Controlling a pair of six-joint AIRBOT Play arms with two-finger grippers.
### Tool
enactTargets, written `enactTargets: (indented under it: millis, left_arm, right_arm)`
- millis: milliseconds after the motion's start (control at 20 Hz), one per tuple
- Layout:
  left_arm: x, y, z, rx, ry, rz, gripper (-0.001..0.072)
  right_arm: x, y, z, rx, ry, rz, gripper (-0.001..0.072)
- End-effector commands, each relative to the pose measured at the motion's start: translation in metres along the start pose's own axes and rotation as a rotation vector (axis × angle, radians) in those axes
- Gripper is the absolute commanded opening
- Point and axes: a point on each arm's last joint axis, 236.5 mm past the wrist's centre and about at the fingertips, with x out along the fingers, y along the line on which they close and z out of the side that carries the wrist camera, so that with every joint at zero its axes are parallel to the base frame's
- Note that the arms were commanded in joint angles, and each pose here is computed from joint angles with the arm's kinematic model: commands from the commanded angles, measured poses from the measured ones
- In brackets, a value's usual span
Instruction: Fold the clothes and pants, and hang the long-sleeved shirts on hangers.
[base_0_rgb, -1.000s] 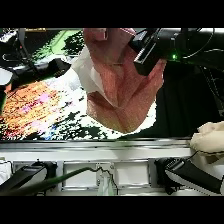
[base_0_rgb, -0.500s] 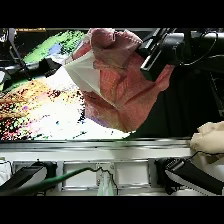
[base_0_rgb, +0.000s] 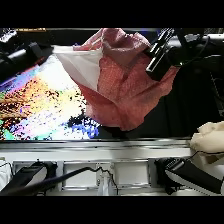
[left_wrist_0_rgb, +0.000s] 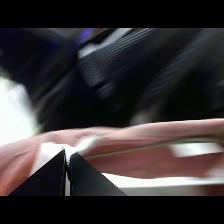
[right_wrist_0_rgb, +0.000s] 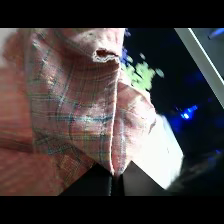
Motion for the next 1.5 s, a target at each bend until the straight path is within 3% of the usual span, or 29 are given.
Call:
enactTargets:
  millis: [0,250,350,400,650,750,1100,1450]
  left_arm:
    - [-0.033,-0.076,0.024,0.075,-0.109,-0.206,0.0014]
    - [-0.045,-0.107,-0.036,0.223,0.100,-0.288,0.0040]
    - [-0.037,-0.101,-0.051,0.259,0.154,-0.264,0.0377]
    - [-0.035,-0.100,-0.058,0.259,0.180,-0.267,0.0495]
    - [-0.037,-0.104,-0.093,0.251,0.318,-0.326,0.0470]
    - [-0.037,-0.099,-0.105,0.237,0.354,-0.326,0.0346]
    - [-0.038,-0.092,-0.119,0.173,0.399,-0.318,0.0346]
    - [-0.037,-0.076,-0.127,0.221,0.434,-0.262,0.0346]
  right_arm:
    - [0.014,-0.015,-0.011,-0.015,0.058,-0.055,0.0018]
    - [0.003,-0.049,0.013,0.047,-0.054,-0.201,0.0018]
    - [-0.010,-0.058,0.026,0.082,-0.120,-0.241,0.0018]
    - [-0.017,-0.063,0.029,0.083,-0.136,-0.264,0.0019]
    - [-0.063,-0.134,-0.001,0.202,-0.079,-0.540,0.0020]
    - [-0.089,-0.173,-0.031,0.330,-0.049,-0.679,0.0019]
    - [-0.235,-0.249,-0.159,0.810,0.010,-1.196,0.0019]
    - [-0.368,-0.240,-0.209,0.915,0.042,-1.578,0.0019]
